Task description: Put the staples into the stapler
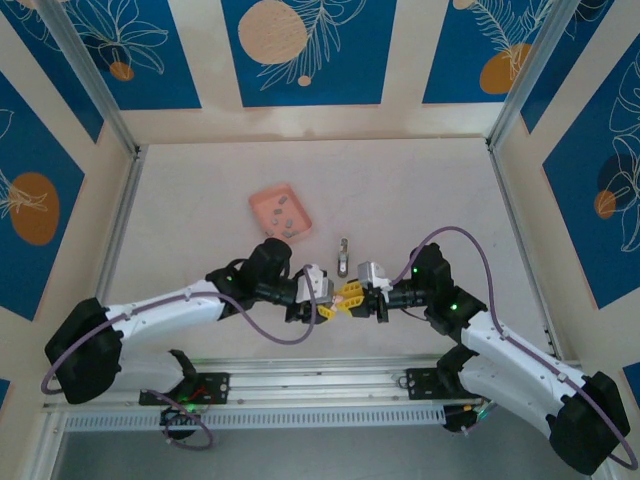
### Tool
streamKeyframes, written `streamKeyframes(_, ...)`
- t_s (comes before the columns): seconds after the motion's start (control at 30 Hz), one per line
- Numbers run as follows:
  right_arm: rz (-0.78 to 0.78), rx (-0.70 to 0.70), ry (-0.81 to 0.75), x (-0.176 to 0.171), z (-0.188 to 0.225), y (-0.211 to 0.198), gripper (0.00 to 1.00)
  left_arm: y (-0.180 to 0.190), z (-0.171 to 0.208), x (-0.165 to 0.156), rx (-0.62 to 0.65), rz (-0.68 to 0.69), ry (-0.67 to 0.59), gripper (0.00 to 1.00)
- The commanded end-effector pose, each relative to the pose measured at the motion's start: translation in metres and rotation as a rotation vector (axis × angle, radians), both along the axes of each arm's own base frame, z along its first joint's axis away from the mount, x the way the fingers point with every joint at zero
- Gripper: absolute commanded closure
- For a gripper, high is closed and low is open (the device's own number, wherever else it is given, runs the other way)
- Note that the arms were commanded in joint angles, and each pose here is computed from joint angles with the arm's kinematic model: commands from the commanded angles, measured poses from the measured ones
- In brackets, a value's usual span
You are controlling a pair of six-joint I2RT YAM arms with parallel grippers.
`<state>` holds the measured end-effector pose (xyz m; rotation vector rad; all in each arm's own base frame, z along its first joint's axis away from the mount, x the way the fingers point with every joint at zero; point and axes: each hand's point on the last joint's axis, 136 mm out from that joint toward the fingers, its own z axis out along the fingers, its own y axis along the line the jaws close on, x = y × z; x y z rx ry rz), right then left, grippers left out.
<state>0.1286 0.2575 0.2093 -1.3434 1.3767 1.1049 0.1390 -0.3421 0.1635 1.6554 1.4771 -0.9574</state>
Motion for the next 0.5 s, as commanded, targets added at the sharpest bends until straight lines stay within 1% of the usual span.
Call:
streamKeyframes(0.0, 0.013, 0.016, -0.026, 0.0, 0.012, 0.001, 0.97, -0.003, 0.005, 0.006, 0.005, 0.025, -0.038, 0.67)
streamKeyframes(0.1, -0.004, 0.011, -0.035, 0.003, 0.011, 0.0, 0.95, -0.001, 0.005, 0.016, -0.002, 0.104, -0.056, 0.72)
streamKeyframes(0.17, -0.027, 0.01, -0.041, 0.008, 0.012, -0.002, 0.89, 0.003, 0.008, 0.028, -0.015, 0.194, -0.066, 0.74)
streamKeyframes(0.2, -0.044, 0.01, -0.036, 0.011, 0.012, -0.003, 0.83, 0.005, 0.007, 0.035, -0.015, 0.25, -0.06, 0.75)
streamKeyframes(0.27, -0.114, 0.013, -0.006, 0.024, 0.015, -0.006, 0.6, 0.012, 0.005, 0.055, 0.008, 0.392, -0.052, 0.75)
streamKeyframes(0.3, -0.161, 0.012, 0.009, 0.032, 0.015, -0.008, 0.54, 0.017, 0.003, 0.063, 0.026, 0.455, -0.043, 0.75)
streamKeyframes(0.37, -0.269, 0.019, 0.073, 0.051, 0.017, -0.014, 0.48, 0.026, -0.003, 0.081, 0.061, 0.596, -0.015, 0.75)
streamKeyframes(0.47, -0.442, 0.022, 0.195, 0.078, 0.013, -0.028, 0.42, 0.032, -0.011, 0.095, 0.071, 0.735, 0.054, 0.75)
